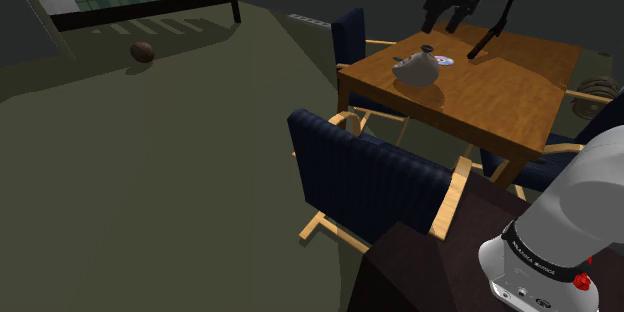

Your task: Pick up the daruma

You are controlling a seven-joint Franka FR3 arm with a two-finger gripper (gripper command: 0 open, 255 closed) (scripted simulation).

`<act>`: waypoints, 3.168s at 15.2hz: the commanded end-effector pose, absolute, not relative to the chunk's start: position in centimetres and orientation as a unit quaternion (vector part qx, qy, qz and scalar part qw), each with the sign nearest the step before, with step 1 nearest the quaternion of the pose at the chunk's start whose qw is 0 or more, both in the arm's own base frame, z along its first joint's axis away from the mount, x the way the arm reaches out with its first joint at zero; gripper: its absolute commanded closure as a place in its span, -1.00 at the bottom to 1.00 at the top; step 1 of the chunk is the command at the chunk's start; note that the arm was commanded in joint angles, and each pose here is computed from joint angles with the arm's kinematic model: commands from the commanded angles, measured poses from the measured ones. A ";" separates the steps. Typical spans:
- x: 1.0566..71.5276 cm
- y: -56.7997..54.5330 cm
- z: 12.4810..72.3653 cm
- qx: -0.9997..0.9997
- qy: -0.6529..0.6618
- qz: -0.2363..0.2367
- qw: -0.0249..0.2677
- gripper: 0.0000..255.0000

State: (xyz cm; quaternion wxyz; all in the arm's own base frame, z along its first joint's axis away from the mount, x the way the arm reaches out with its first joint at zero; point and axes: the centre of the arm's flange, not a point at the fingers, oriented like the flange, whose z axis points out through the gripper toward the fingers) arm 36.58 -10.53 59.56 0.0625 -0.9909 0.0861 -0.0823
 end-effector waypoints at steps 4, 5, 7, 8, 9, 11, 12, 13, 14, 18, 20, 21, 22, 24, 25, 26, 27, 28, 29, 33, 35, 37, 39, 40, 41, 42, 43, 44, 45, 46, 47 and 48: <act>40.0 -15.4 57.2 -0.992 0.084 -0.075 0.050 -1.00; 40.6 -16.4 56.8 -0.993 0.083 -0.073 0.048 -1.00; 42.0 -18.4 55.9 -0.993 0.082 -0.070 0.043 -1.00; 42.6 -19.4 55.4 -0.993 0.082 -0.068 0.041 -1.00; 43.3 -20.5 55.0 -0.994 0.082 -0.067 0.038 -1.00; 44.6 -22.5 54.2 -0.994 0.081 -0.064 0.034 -1.00; 45.3 -23.5 53.7 -0.994 0.081 -0.062 0.031 -1.00; 45.9 -24.5 53.3 -0.995 0.080 -0.061 0.029 -1.00; 46.6 -25.6 52.9 -0.995 0.080 -0.059 0.027 -1.00; 49.2 -29.7 51.2 -0.995 0.078 -0.053 0.017 -1.00; 50.5 -31.7 50.4 -0.996 0.077 -0.050 0.013 -1.00; 51.2 -32.8 50.0 -0.996 0.077 -0.048 0.010 -1.00; 51.8 -33.8 49.6 -0.996 0.077 -0.047 0.008 -1.00; 53.1 -35.9 48.8 -0.996 0.076 -0.043 0.003 -1.00; 53.8 -36.9 48.4 -0.996 0.075 -0.042 0.001 -1.00; 54.4 -37.9 48.0 -0.996 0.075 -0.040 -0.002 -1.00; 55.1 -39.0 47.6 -0.996 0.075 -0.039 -0.004 -1.00; 55.7 -39.9 47.3 -0.997 0.074 -0.037 -0.006 -1.00; 55.7 -39.9 46.8 -0.997 0.074 -0.037 -0.006 -1.00; 55.7 -39.9 44.6 -0.997 0.074 -0.037 -0.006 -1.00; 55.7 -39.9 43.6 -0.997 0.074 -0.037 -0.006 -1.00; 55.7 -39.9 43.3 -0.997 0.074 -0.037 -0.006 -1.00; 55.7 -40.0 43.3 -0.997 0.074 -0.037 -0.006 1.00; 55.7 -39.9 43.3 -0.997 0.074 -0.037 -0.006 1.00; 55.7 -39.9 43.3 -0.997 0.074 -0.037 -0.006 1.00; 55.7 -39.9 43.3 -0.997 0.074 -0.037 -0.006 1.00; 55.7 -40.0 43.3 -0.997 0.074 -0.037 -0.006 1.00; 55.7 -39.9 43.3 -0.997 0.074 -0.037 -0.006 1.00; 55.7 -40.0 43.3 -0.997 0.074 -0.037 -0.006 1.00; 55.7 -39.9 43.3 -0.997 0.074 -0.037 -0.006 1.00; 55.7 -40.0 43.3 -0.997 0.074 -0.037 -0.006 1.00; 55.7 -39.9 43.3 -0.997 0.074 -0.037 -0.006 1.00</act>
